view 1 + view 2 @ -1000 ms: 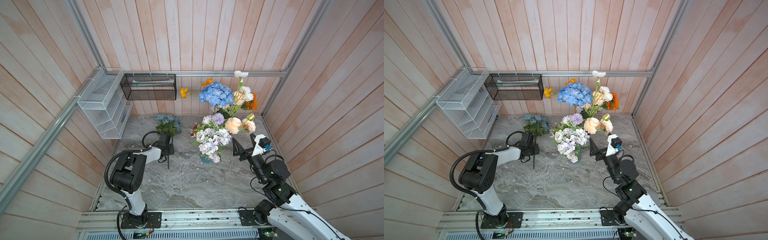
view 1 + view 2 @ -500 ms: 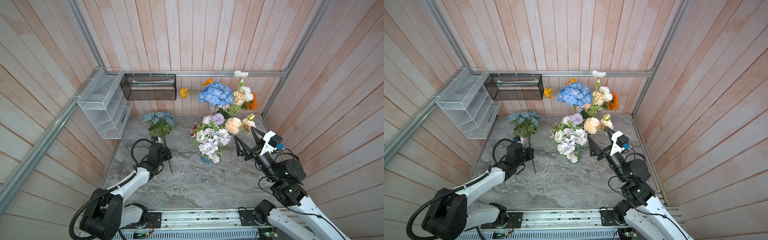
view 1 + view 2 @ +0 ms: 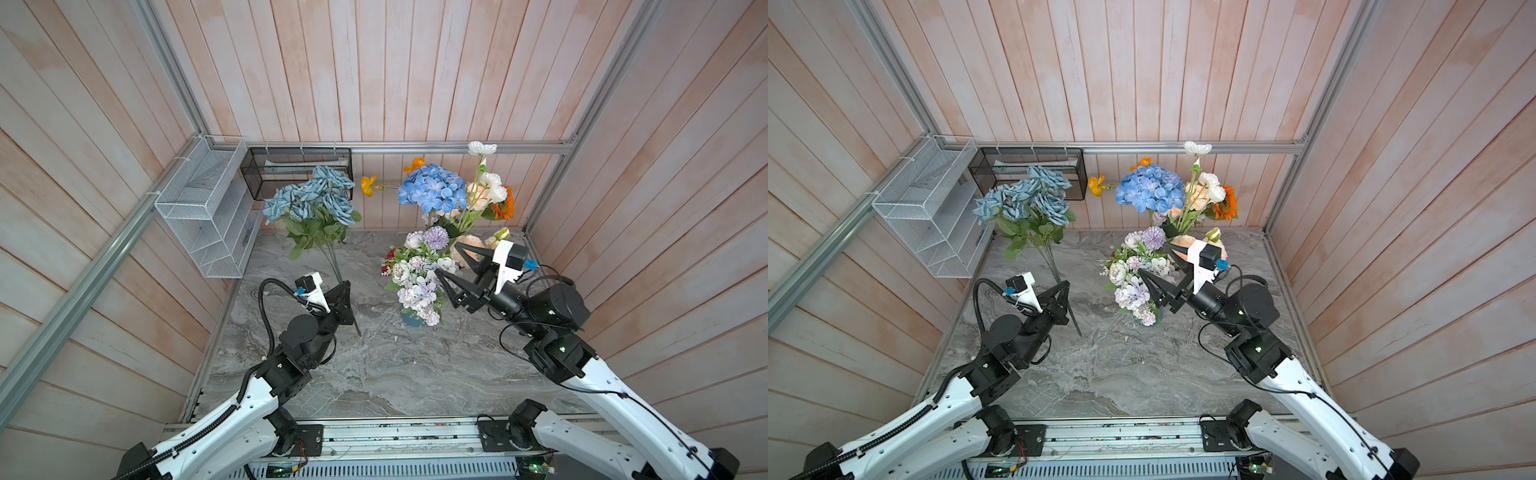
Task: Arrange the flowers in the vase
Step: 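Carry the blue roses toward the right gripper while the right reaches to meet them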
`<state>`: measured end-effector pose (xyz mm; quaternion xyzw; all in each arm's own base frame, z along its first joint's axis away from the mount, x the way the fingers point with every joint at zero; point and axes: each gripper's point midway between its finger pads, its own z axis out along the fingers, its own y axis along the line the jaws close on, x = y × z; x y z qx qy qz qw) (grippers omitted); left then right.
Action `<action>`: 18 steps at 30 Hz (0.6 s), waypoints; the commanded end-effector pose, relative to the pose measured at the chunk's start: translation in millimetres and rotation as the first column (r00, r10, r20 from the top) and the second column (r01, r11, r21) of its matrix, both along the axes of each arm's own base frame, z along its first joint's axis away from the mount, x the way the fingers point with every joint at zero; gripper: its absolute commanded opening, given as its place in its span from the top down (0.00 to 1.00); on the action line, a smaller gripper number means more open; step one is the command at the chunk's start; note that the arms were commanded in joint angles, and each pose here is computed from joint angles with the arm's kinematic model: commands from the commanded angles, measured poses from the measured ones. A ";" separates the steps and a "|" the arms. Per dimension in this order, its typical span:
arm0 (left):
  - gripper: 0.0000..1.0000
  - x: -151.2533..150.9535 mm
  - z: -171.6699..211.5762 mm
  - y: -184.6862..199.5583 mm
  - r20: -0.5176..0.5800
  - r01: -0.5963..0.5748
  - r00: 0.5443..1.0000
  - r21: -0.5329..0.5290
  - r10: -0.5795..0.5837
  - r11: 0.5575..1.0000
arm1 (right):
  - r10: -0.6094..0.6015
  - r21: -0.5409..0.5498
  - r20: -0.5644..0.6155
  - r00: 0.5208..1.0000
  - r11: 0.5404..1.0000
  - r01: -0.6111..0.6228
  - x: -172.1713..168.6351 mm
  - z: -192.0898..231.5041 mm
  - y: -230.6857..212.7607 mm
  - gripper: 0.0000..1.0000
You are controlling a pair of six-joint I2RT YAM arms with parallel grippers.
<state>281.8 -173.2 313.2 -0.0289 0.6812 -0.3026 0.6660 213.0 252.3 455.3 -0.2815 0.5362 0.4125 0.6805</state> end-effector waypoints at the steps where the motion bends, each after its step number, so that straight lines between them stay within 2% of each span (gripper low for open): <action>1: 1.00 -9.9 60.8 -11.3 0.240 0.036 0.969 0.088 -0.056 0.996 | 0.093 -0.018 0.048 0.994 0.996 -0.092 -11.9 13.5 24.8 0.17; 6: 1.00 -26.0 101.7 -42.2 0.385 0.158 0.894 0.202 -0.227 0.967 | 0.198 -0.080 0.019 0.980 0.977 -0.196 -12.4 8.8 62.2 0.19; 10: 1.00 -40.7 124.0 -58.5 0.466 0.221 0.822 0.270 -0.328 0.937 | 0.254 -0.081 0.002 0.967 0.964 -0.253 -10.5 7.6 78.4 0.21; 13: 1.00 -51.5 132.5 -69.8 0.497 0.281 0.770 0.297 -0.399 0.913 | 0.287 -0.074 0.011 0.958 0.956 -0.285 -9.6 11.4 87.2 0.23; 18: 1.00 -54.1 130.0 -84.1 0.486 0.340 0.738 0.332 -0.468 0.880 | 0.332 -0.064 0.033 0.943 0.942 -0.330 -10.9 13.9 97.2 0.25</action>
